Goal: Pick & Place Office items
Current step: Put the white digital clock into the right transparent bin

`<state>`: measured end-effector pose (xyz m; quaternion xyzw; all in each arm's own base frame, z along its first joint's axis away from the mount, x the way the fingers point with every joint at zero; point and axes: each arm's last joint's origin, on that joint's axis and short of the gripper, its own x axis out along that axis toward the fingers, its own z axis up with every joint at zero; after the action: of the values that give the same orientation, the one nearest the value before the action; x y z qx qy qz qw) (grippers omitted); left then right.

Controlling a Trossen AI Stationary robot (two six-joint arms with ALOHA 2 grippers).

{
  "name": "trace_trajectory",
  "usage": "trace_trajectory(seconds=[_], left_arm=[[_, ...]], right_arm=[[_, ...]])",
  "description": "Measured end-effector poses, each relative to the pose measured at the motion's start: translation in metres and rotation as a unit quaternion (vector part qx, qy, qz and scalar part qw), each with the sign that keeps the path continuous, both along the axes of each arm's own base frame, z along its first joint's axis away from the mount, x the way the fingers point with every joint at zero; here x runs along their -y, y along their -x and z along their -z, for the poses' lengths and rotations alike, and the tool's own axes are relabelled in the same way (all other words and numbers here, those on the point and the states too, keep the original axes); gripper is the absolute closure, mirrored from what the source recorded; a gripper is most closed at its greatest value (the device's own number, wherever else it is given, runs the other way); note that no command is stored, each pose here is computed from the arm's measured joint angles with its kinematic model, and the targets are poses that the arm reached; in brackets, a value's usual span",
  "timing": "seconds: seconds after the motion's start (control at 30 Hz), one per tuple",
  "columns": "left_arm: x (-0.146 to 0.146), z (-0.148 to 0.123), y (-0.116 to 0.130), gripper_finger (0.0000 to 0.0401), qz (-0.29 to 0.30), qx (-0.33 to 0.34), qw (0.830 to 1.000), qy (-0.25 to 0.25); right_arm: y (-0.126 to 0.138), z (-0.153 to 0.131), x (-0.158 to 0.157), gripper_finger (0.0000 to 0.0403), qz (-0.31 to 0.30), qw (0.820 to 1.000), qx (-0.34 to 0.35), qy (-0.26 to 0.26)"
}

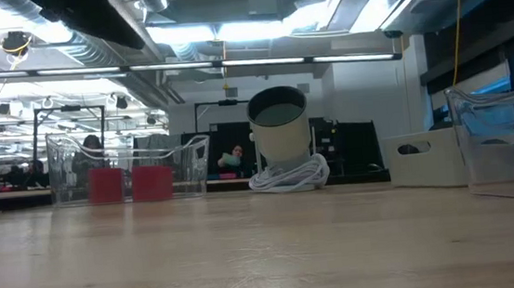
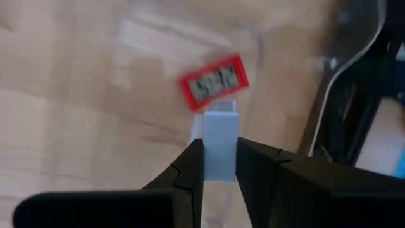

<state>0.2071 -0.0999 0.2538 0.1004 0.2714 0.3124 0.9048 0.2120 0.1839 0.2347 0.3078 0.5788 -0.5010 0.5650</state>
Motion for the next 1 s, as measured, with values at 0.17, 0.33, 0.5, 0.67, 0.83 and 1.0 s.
trace_trajectory(seconds=[0.17, 0.33, 0.5, 0.67, 0.83, 1.0], left_arm=[[0.002, 0.002, 0.000, 0.0185, 0.025, -0.025, 0.999, 0.021], [0.002, 0.002, 0.000, 0.0185, 0.029, -0.030, 0.999, 0.027], [0.002, 0.002, 0.000, 0.0186, 0.029, -0.030, 0.999, 0.026], [0.002, 0.002, 0.000, 0.0187, 0.029, -0.030, 0.999, 0.026], [0.002, 0.002, 0.000, 0.0187, 0.029, -0.030, 0.999, 0.026], [0.002, 0.002, 0.000, 0.0187, 0.029, -0.030, 0.999, 0.026]], right_arm=[[0.007, 0.027, 0.001, 0.0332, 0.014, 0.999, -0.037, -0.037], [0.006, 0.041, -0.001, 0.0332, 0.011, 0.998, -0.020, -0.063], [0.005, 0.046, -0.002, 0.0330, 0.005, 0.997, -0.006, -0.074], [0.003, 0.047, -0.003, 0.0320, 0.003, 0.997, 0.008, -0.074], [0.002, 0.047, -0.003, 0.0317, 0.000, 0.998, 0.018, -0.068], [0.002, 0.047, -0.003, 0.0316, 0.000, 0.997, 0.018, -0.068]])
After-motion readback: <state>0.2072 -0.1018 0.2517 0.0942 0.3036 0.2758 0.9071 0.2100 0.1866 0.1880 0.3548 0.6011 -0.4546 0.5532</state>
